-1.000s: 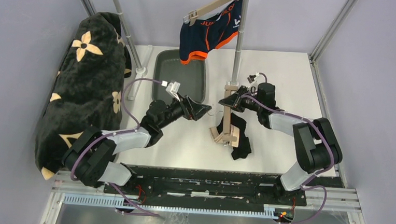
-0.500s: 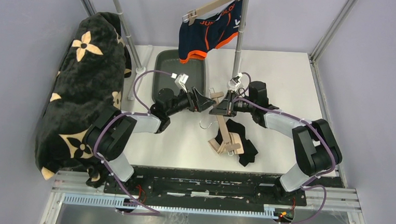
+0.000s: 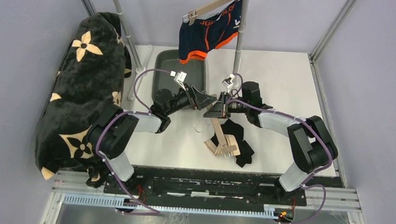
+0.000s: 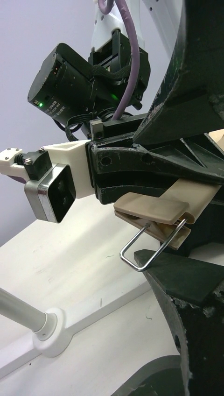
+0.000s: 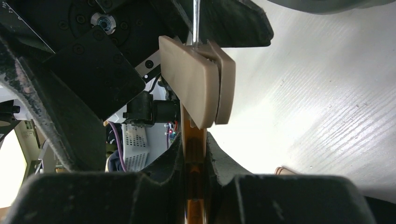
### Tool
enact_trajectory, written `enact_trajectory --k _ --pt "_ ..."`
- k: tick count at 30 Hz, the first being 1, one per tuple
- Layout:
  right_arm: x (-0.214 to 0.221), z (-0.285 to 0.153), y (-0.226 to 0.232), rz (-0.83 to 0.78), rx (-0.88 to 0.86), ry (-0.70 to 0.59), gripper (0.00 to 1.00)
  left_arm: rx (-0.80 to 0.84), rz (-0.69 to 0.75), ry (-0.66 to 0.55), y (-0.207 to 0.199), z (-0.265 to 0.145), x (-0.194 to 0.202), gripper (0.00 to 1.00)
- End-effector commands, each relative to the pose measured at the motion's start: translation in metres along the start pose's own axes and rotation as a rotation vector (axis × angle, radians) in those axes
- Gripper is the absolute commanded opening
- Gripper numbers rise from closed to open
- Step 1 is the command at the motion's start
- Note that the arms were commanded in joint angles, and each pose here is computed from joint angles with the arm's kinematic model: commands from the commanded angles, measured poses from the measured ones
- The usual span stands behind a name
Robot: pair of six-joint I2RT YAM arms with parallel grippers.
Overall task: Clip the underwear to the hanger
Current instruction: Open the clamp at the hanger.
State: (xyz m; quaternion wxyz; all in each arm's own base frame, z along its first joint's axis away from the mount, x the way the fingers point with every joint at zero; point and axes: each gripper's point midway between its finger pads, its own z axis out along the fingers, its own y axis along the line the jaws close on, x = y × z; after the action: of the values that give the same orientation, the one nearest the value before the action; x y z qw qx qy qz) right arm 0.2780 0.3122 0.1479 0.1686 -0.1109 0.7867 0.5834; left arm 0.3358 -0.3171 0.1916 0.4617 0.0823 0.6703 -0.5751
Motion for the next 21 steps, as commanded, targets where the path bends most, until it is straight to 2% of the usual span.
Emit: enact_trajectory --k 1,5,8,15,17,18,21 --pt "-0.0147 0.001 0.0249 -0.101 -0.077 -0.016 0.01 0.074 0.005 -0.054 -0.016 0.0052 -0.0159 0.87" --pt "-0.0142 0.0007 0.0255 -0.102 -0.077 -0.016 0.01 0.065 0.001 -0.056 -0.0131 0.0052 -0.015 0.81" --pt "-0.0132 0.0004 0.0251 -0.1 -0.076 -0.015 0.01 0.064 -0.002 -0.056 -0.0119 0.0052 -0.014 0.71" --pt "-0.0133 0.0003 0.0244 -0.101 -0.073 -0.02 0.01 0.082 -0.015 -0.076 -0.0136 0.0019 -0.0162 0.37" --pt "-0.013 0.0004 0.0233 -0.1 -0.07 -0.021 0.01 0.086 -0.019 -0.086 -0.0135 0.0004 -0.0176 0.2" --pt "-0.0135 0.0005 0.0233 -0.102 -0.069 -0.024 0.01 0.088 -0.023 -0.093 -0.0134 -0.0004 -0.0191 0.07" --pt "-0.0182 -0.0013 0.023 -0.114 -0.05 -0.055 0.42 0.103 -0.034 -0.109 -0.0154 -0.0028 -0.0211 0.03"
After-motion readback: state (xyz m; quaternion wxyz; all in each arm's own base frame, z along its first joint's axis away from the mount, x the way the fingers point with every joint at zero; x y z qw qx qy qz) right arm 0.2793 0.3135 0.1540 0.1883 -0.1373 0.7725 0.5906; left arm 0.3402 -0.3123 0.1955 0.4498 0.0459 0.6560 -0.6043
